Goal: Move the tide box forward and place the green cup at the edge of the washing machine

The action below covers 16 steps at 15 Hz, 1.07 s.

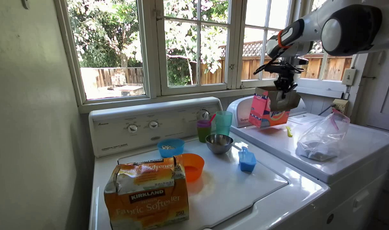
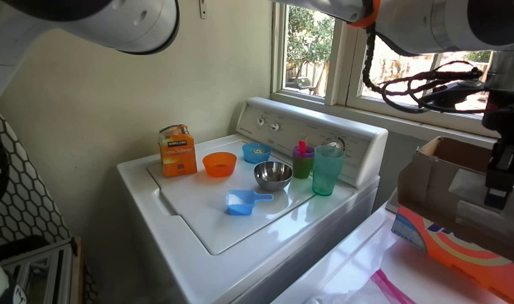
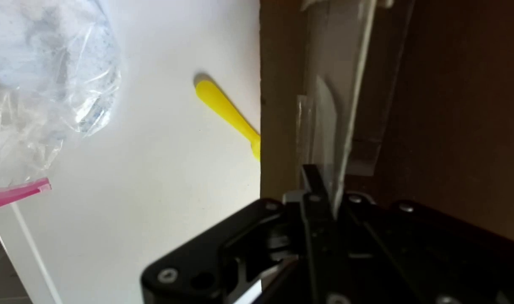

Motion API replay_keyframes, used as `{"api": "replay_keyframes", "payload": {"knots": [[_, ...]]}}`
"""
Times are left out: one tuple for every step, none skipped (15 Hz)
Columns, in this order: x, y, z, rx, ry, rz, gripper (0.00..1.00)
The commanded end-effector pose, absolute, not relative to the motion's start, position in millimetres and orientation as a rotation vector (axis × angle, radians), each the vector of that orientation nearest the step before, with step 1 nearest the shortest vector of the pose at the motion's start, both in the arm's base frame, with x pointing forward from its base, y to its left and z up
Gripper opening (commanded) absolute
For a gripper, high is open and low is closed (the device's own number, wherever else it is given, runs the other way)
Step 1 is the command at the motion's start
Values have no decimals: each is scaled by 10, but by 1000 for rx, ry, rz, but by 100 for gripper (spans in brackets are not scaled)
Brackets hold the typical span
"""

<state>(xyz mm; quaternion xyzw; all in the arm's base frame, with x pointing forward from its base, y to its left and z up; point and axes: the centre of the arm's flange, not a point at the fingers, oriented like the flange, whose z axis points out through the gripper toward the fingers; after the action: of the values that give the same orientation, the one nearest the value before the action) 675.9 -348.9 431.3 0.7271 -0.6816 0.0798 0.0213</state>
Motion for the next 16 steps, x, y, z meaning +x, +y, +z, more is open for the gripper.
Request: {"api": "replay_keyframes", "payload": {"knots": [[7089, -3549, 4404, 2283, -2109, 230, 1], [7120, -3550, 4383, 2283, -2115, 223, 1], [7142, -3556, 4364, 2286, -2116, 220, 1], [7163, -3570, 4330, 2284, -2112, 202, 1], [7175, -3581, 4288, 2288, -2106, 181, 1], [7179, -3592, 4245, 2287, -2102, 167, 1], [7183, -3608, 4201, 2279, -2100, 148, 1], [7186, -3621, 4167, 2273, -2096, 135, 1], [7182, -3632, 4131, 2268, -2092, 123, 1], [7185, -3641, 4104, 2268, -2089, 116, 1], [7193, -3636, 4127, 2276, -2085, 127, 1], [7200, -3627, 4123, 2281, -2086, 131, 1], [7206, -3622, 4123, 2285, -2081, 134, 28], [7207, -3606, 4122, 2298, -2078, 152, 30], [7200, -3586, 4140, 2310, -2074, 163, 36], [7194, -3565, 4156, 2322, -2068, 173, 43]]}}
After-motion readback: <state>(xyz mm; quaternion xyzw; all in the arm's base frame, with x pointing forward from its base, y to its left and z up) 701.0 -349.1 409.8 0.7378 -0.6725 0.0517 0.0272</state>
